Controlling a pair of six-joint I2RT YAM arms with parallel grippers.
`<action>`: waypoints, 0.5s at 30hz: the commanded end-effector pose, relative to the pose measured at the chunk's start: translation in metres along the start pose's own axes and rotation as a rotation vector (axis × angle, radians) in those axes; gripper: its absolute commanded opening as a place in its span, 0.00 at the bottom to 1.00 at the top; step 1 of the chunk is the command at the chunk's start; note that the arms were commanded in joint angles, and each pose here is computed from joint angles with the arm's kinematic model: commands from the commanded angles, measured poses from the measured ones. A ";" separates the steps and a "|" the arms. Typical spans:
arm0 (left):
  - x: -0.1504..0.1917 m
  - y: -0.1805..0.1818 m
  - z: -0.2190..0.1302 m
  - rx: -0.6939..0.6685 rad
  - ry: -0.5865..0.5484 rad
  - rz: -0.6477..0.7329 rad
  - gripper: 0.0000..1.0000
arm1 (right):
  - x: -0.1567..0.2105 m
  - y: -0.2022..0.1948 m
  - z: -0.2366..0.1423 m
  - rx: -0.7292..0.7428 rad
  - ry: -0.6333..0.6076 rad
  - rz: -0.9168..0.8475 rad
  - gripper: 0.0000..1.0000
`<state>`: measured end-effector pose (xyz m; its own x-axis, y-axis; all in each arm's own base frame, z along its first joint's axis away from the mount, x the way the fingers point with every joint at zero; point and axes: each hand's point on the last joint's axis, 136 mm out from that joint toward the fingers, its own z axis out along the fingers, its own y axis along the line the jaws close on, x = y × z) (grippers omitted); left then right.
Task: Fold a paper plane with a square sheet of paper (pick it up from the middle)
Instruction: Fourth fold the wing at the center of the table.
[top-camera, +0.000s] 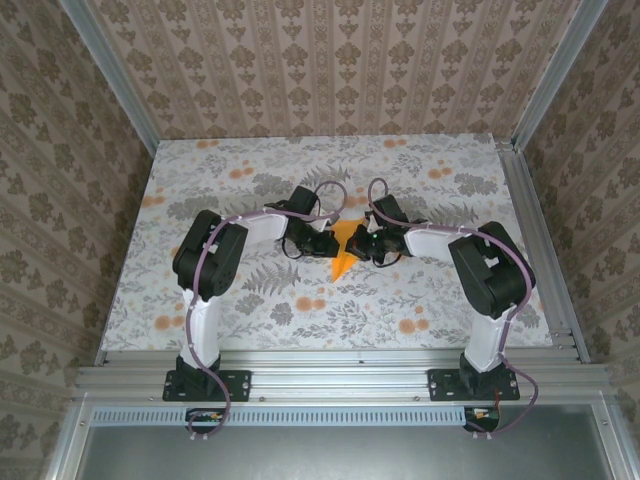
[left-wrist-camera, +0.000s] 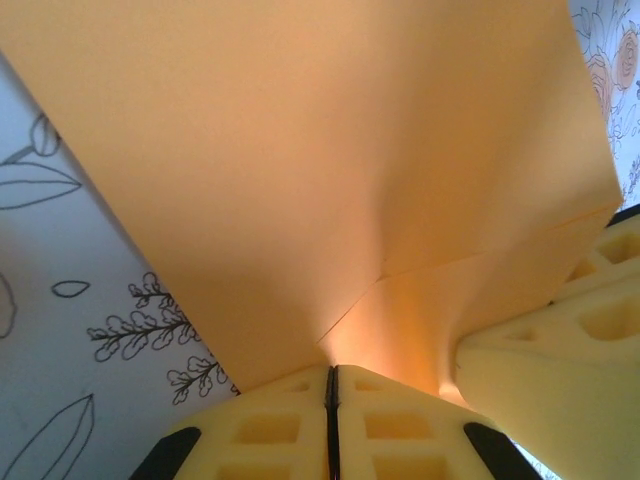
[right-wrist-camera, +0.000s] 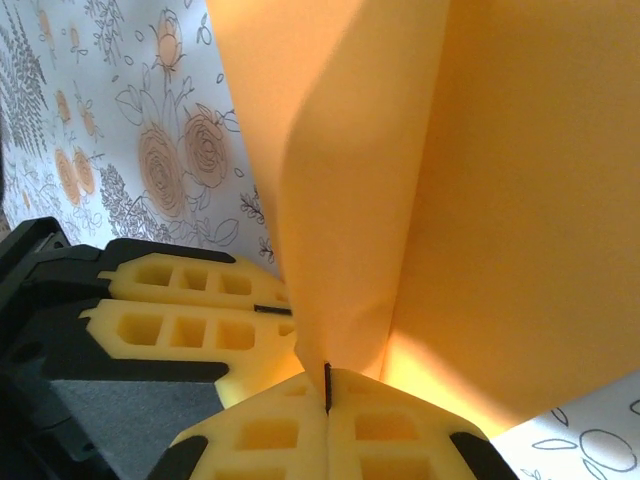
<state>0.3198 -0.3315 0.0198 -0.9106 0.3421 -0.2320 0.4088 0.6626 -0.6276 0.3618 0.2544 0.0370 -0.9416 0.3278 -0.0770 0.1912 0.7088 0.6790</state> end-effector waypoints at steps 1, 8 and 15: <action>0.036 0.036 0.021 -0.084 0.099 -0.091 0.09 | -0.001 0.009 0.005 -0.027 0.014 -0.019 0.05; 0.034 0.032 0.015 -0.059 0.078 -0.099 0.07 | -0.002 0.011 0.010 -0.047 0.019 -0.012 0.05; 0.030 0.030 0.013 -0.025 0.058 -0.118 0.03 | -0.003 0.012 0.014 -0.059 0.021 -0.002 0.05</action>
<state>0.3205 -0.3303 0.0205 -0.9229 0.3117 -0.2261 0.3793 0.6345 -0.6734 0.3660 0.2605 0.0336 -0.9444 0.3199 -0.0763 0.1773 0.6908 0.7010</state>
